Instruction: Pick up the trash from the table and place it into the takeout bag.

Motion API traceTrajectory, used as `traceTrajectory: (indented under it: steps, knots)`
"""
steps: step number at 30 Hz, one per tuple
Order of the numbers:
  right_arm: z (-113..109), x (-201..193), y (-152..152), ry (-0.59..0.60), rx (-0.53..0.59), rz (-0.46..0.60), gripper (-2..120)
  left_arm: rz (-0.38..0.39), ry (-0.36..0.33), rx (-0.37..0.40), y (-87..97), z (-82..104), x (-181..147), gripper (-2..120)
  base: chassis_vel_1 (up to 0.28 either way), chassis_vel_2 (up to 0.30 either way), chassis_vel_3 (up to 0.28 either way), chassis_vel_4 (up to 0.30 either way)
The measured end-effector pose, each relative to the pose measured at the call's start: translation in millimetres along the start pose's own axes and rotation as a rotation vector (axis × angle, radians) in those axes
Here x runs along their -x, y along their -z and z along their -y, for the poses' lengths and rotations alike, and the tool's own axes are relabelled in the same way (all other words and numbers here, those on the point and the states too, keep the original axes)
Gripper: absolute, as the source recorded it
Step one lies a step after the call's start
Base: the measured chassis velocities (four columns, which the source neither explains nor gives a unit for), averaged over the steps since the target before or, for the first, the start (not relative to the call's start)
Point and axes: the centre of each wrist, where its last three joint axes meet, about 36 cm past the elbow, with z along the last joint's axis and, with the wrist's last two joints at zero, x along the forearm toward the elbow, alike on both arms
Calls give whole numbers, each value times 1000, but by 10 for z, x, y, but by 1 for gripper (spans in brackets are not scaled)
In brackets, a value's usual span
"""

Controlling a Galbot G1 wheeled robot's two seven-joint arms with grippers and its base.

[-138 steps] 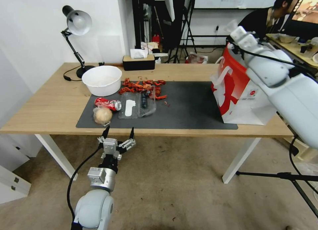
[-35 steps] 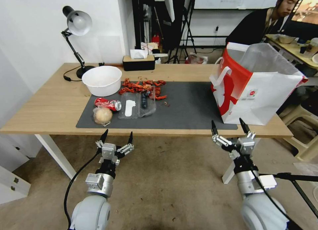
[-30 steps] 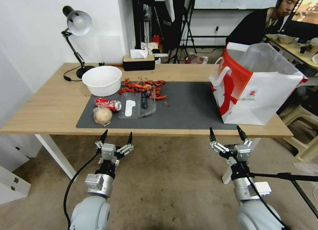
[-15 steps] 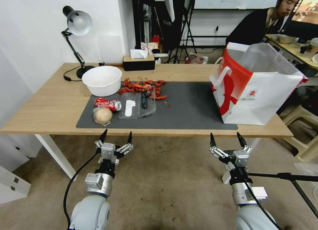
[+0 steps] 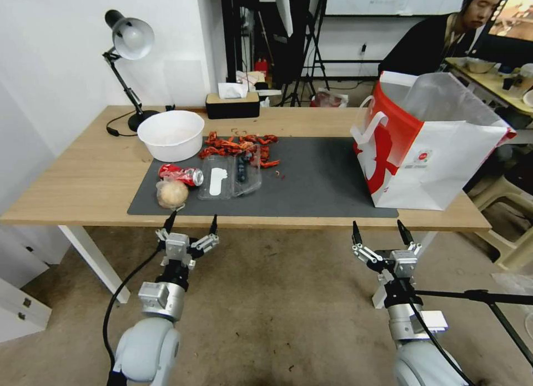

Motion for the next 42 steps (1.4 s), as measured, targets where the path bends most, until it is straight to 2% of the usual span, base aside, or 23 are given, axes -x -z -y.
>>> traceTrajectory:
  steps: [6, 11, 14, 18, 28, 32, 34, 36, 38, 39, 42]
  knots:
    - [4, 5, -2, 1, -3, 0, 100, -35, 1, 21, 52, -375, 280, 100, 0, 0, 0, 0]
    - [1, 6, -2, 1, -4, 0, 100, -60, -2, 26, 44, -549, 414, 100, 0, 0, 0, 0]
    - [-1, 9, -7, 0, -4, 0, 100, -112, -12, -4, 29, -706, 568, 100, 0, 0, 0, 0]
    - [-1, 14, -10, -1, -5, 1, 100, -156, -17, -12, -6, -832, 700, 100, 0, 0, 0, 0]
    - [-2, 25, -37, -4, -7, -1, 100, -183, -22, 16, 7, -1017, 880, 99, 0, 0, 0, 0]
    - [-1, 32, -49, -5, -9, 0, 100, -195, -37, 28, -9, -1054, 897, 87, 0, 0, 0, 0]
    - [-1, 36, -53, -6, -10, 1, 100, -198, -50, 33, -21, -1076, 898, 78, 0, 0, 0, 0]
    - [-1, 36, -53, -6, -10, 1, 100, -197, -53, 34, -25, -1079, 895, 74, 0, 0, 0, 0]
    - [1, 35, -58, -7, -10, 1, 100, -193, -63, 37, -50, -1093, 876, 63, 0, 0, 0, 0]
    - [1, 35, -58, -7, -10, 1, 100, -193, -63, 37, -50, -1093, 876, 63, 0, 0, 0, 0]
    - [2, 31, -64, -8, -10, 0, 100, -178, -72, 44, -68, -1125, 844, 49, 0, 0, 0, 0]
